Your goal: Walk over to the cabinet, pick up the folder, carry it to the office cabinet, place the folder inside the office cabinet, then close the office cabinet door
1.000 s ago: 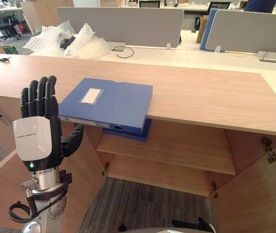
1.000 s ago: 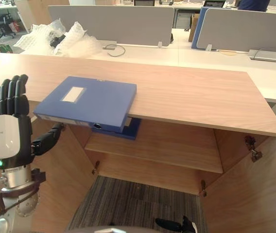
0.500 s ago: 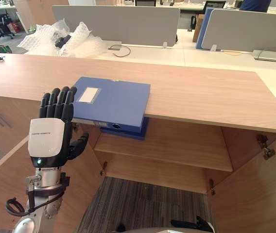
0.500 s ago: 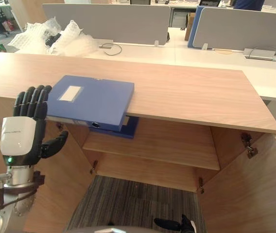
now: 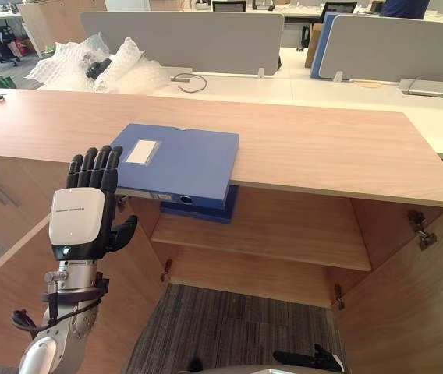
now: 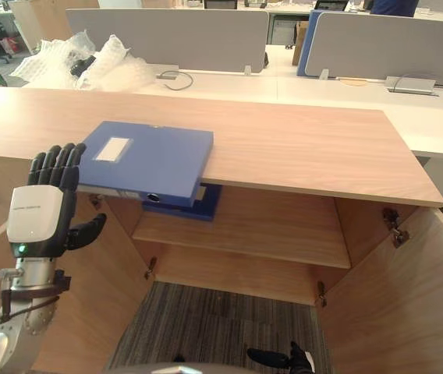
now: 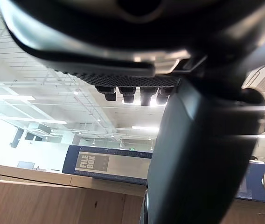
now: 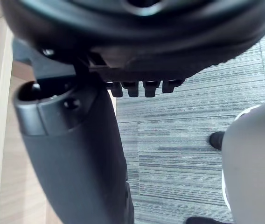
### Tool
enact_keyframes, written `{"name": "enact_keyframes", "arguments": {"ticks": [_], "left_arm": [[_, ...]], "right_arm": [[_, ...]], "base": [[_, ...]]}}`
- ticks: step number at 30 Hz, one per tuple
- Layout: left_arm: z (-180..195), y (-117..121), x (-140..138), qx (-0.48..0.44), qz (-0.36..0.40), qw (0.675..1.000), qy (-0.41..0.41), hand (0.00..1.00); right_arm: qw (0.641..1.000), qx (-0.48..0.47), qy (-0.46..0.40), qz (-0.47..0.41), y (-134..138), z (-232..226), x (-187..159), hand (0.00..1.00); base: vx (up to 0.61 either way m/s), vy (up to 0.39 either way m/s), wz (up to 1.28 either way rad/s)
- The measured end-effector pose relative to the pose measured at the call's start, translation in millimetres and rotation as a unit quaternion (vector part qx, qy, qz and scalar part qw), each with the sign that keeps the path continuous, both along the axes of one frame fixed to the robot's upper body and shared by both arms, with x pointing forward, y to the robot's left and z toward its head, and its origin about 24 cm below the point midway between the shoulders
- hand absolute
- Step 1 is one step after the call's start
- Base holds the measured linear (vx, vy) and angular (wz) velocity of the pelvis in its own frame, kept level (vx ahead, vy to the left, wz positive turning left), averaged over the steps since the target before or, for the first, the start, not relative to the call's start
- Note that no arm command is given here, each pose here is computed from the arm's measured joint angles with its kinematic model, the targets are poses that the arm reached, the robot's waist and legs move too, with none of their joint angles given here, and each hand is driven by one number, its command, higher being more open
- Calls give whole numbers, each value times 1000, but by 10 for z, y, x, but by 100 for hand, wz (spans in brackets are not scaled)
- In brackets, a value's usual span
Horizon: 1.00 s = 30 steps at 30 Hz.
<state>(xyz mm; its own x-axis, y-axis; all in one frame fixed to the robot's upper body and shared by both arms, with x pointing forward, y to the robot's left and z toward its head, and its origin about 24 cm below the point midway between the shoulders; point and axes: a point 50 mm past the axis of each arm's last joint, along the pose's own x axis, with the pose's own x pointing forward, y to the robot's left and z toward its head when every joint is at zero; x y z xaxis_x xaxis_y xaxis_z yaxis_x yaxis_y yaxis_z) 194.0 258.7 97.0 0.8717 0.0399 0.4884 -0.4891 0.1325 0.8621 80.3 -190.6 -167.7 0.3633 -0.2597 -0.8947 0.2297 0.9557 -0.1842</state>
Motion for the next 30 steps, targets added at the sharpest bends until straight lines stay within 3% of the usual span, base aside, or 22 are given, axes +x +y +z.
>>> {"name": "enact_keyframes", "arguments": {"ticks": [30], "left_arm": [[32, 212, 281, 36, 28, 999, 22, 100]], "right_arm": [[1000, 3, -11, -10, 3, 14, 30, 100]], "base": [[-6, 7, -3]]}}
